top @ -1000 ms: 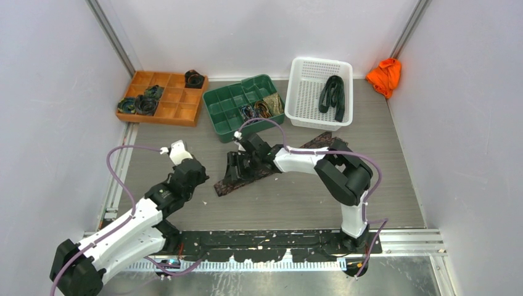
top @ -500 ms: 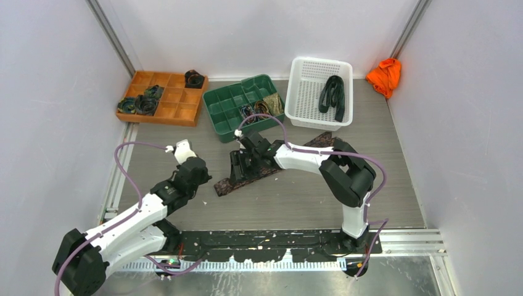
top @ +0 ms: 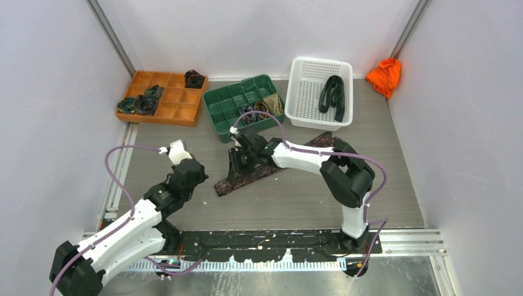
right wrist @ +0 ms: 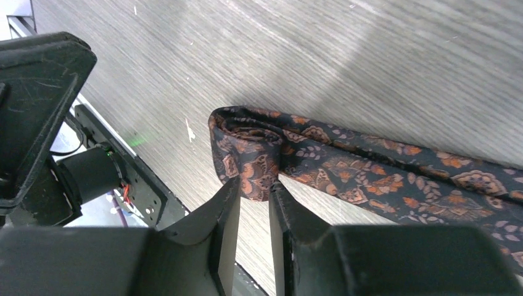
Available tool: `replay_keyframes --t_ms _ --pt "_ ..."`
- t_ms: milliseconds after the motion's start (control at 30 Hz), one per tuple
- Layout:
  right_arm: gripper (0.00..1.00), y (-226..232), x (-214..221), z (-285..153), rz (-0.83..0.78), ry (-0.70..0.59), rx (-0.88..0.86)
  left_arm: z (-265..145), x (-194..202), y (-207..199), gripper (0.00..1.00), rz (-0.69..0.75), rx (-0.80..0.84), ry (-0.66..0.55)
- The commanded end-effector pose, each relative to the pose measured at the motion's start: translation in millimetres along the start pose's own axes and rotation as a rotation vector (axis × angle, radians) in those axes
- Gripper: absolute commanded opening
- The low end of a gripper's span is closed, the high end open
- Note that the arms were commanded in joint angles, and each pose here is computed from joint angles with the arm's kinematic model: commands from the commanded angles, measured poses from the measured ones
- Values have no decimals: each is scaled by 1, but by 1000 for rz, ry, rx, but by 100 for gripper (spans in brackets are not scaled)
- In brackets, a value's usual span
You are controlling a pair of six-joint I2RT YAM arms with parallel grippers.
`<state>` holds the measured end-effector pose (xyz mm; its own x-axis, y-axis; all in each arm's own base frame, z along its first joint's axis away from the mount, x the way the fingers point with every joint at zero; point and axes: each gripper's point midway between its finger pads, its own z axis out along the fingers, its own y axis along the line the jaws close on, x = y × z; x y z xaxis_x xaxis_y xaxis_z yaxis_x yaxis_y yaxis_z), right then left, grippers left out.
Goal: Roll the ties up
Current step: Roll the tie at the center of the board.
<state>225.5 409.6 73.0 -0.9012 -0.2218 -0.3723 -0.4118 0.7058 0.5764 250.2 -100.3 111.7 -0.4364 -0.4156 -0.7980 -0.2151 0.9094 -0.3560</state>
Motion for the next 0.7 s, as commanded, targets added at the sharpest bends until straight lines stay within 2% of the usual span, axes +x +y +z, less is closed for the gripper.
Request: replay_keyframes --t_ms 0,67,167,333,667 --pt "26 32 -5 1 -27 -4 -82 -4 -16 4 0 -15 -18 -61" --pt "19 37 3 9 -35 26 -82 -6 -17 5 0 -13 -22 -62" --pt "13 41 10 17 -43 42 -81 -7 -18 6 0 -10 -25 -62" --pt "10 31 16 25 -34 54 -47 -8 -17 7 0 -16 -22 -61" --pt "10 -3 9 10 -13 -7 47 0 -13 -8 0 -13 25 -41"
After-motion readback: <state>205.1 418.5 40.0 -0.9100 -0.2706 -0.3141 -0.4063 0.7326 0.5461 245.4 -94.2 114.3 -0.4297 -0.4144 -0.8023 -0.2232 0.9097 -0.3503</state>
